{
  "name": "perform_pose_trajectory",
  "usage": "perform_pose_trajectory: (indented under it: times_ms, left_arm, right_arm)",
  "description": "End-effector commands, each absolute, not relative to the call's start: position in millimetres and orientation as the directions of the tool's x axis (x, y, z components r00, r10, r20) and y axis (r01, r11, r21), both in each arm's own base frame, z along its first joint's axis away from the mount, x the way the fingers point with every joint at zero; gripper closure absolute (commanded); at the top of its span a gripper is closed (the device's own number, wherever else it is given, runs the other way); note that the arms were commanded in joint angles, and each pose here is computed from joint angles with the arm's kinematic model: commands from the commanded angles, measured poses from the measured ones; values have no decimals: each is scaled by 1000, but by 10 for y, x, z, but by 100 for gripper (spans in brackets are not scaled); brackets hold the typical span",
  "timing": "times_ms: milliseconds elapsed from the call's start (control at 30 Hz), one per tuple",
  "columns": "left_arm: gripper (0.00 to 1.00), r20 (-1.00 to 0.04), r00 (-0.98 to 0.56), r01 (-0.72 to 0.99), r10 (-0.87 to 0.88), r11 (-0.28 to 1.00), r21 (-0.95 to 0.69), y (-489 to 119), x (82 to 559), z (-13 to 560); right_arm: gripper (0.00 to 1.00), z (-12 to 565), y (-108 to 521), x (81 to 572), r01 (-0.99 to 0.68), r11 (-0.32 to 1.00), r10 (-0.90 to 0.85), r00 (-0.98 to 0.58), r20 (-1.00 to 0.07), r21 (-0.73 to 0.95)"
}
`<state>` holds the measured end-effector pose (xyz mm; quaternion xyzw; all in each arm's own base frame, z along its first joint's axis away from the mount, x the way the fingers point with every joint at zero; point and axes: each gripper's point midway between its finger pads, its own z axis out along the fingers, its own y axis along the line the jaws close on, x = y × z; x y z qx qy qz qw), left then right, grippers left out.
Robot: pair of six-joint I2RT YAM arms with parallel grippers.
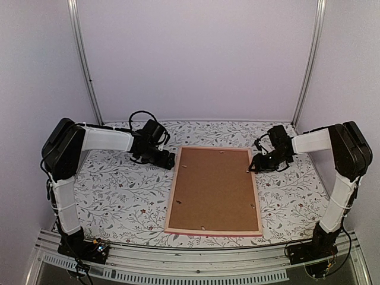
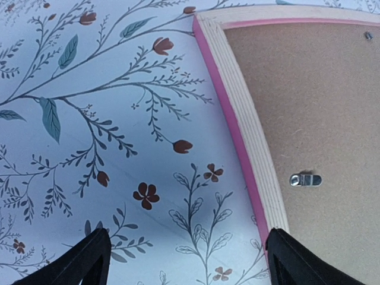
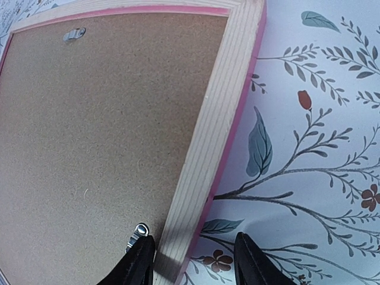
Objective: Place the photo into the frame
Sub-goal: Press the fastener onto the backboard.
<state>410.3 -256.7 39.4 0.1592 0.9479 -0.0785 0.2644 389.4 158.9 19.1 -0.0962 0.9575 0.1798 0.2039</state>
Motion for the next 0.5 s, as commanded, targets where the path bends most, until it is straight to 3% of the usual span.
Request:
perform_pose_trajectory:
  times_ms: [0,467]
  left_arm:
    - [7,-526,-811,343,256,936,-74,-2569,4160,407]
    - [6,-525,-812,346,255,935,-82,-2585,4151,410]
  right_arm:
    - [52,38,1461,3733,-219,943,-117,-922,-369,249]
    - [52,534,1784,3914,-254,872,-36,-887,-461,419]
